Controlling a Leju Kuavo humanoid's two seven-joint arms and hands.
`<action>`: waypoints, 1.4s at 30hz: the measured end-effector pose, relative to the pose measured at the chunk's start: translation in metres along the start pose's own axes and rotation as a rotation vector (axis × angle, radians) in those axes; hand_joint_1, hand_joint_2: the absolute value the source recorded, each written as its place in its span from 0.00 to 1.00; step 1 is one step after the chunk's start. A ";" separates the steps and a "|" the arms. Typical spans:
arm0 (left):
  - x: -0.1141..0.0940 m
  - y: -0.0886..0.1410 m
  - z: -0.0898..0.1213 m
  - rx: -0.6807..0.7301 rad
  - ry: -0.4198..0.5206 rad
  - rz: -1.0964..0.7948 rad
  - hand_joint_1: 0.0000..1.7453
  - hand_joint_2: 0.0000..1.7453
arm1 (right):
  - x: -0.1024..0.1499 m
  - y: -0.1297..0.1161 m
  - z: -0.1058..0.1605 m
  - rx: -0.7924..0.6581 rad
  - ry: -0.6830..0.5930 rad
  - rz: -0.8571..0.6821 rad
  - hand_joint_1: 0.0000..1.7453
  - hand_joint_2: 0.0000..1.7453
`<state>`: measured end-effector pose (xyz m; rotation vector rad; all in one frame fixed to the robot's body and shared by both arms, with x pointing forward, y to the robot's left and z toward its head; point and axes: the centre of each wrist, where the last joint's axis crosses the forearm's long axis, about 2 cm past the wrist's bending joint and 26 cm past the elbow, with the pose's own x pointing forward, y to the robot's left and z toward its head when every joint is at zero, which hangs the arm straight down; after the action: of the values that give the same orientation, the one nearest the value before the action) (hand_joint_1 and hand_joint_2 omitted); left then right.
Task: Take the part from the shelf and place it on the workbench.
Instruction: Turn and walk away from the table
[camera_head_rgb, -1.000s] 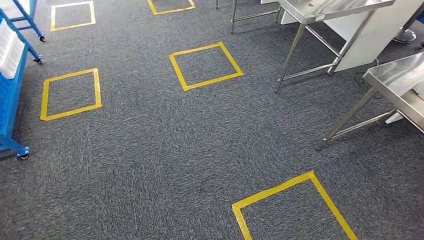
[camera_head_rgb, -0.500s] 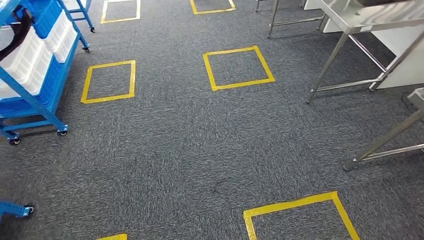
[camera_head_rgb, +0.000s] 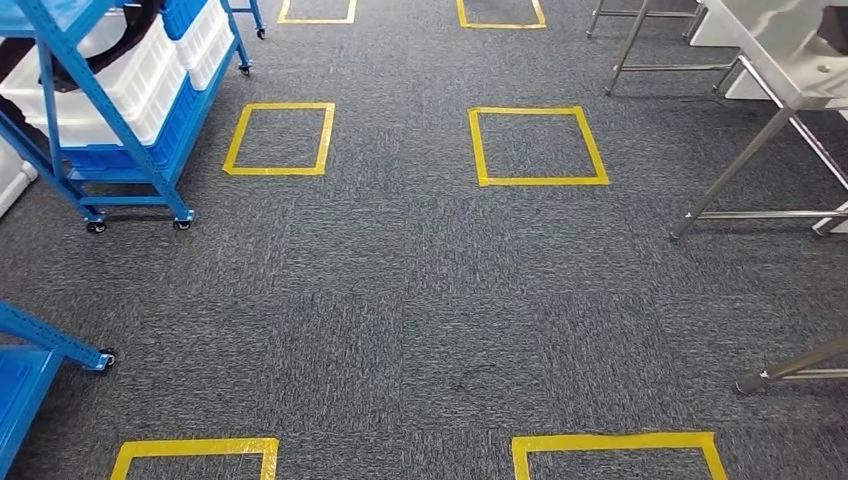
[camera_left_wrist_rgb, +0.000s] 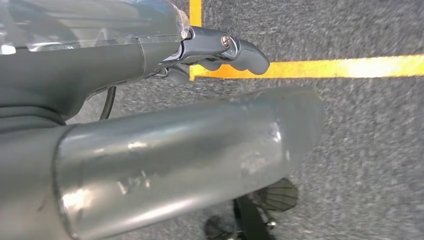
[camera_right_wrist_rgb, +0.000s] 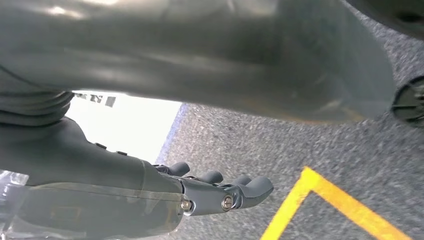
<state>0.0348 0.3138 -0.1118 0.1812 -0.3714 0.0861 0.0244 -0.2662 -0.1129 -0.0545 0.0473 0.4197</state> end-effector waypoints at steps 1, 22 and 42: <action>0.000 0.000 0.000 -0.003 -0.007 0.000 0.00 0.00 | 0.000 0.001 0.000 -0.001 -0.003 0.002 0.00 0.00; 0.003 -0.008 0.000 -0.024 -0.029 -0.018 0.00 0.00 | -0.004 -0.007 -0.001 -0.005 -0.020 -0.075 0.00 0.00; -0.006 -0.006 0.003 -0.020 0.020 -0.031 0.00 0.00 | -0.003 -0.001 -0.001 0.064 0.011 -0.296 0.00 0.00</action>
<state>0.0291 0.3068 -0.1126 0.1667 -0.3493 0.0534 0.0217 -0.2684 -0.1132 -0.0002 0.0621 0.1217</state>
